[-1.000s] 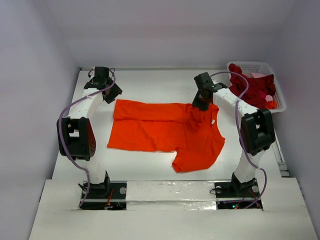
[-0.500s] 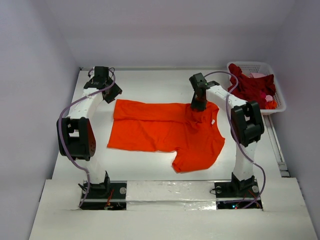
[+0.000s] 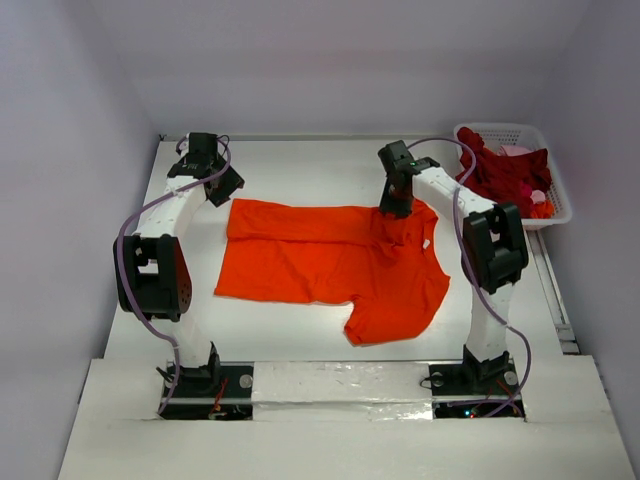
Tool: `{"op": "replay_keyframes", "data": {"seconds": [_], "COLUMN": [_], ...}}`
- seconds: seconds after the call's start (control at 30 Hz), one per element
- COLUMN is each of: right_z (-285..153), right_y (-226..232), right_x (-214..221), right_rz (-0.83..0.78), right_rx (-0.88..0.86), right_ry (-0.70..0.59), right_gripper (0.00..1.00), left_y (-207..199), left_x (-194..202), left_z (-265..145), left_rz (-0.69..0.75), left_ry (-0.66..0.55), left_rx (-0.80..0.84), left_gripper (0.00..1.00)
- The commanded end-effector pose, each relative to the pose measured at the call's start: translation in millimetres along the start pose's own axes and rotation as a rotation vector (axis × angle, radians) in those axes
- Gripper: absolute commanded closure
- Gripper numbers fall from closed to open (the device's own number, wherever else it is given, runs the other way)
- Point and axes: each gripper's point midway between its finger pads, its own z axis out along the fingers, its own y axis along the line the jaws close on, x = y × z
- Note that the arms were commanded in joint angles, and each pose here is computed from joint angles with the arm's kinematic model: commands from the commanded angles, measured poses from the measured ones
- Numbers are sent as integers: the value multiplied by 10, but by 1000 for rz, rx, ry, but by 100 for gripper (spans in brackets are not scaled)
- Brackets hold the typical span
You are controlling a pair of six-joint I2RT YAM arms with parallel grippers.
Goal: Fold and stack the t-shirts
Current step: Fold the flattened tshirt in 1/3 of the way
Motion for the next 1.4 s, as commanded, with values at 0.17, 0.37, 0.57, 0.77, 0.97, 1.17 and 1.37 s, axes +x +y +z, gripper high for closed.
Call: {"op": "replay_keyframes", "data": {"seconds": [0.17, 0.37, 0.57, 0.77, 0.97, 1.17, 1.37], "right_z": [-202, -167, -110, -12, 75, 132, 125], "right_y": [235, 270, 210, 151, 108, 71, 52], "right_x": [-100, 20, 104, 172, 231, 260, 245], "right_rz": [-62, -80, -75, -79, -87, -88, -80], "right_rx": [-39, -38, -19, 15, 36, 57, 67], "right_ry": [-42, -24, -7, 11, 23, 27, 18], "right_gripper": [61, 61, 61, 61, 61, 61, 80], "left_y": [-114, -108, -112, -123, -112, -109, -117], "left_x": [-121, -118, -123, -132, -123, -116, -129], "left_z": [-77, -74, -77, -97, -91, -89, -91], "left_rz": [-1, -1, -1, -1, -1, -1, -1], "left_ry": [-30, -30, -31, -34, -33, -31, -36], "left_rx": [32, 30, 31, 35, 33, 33, 35], "left_gripper": [58, 58, 58, 58, 58, 58, 58]}}
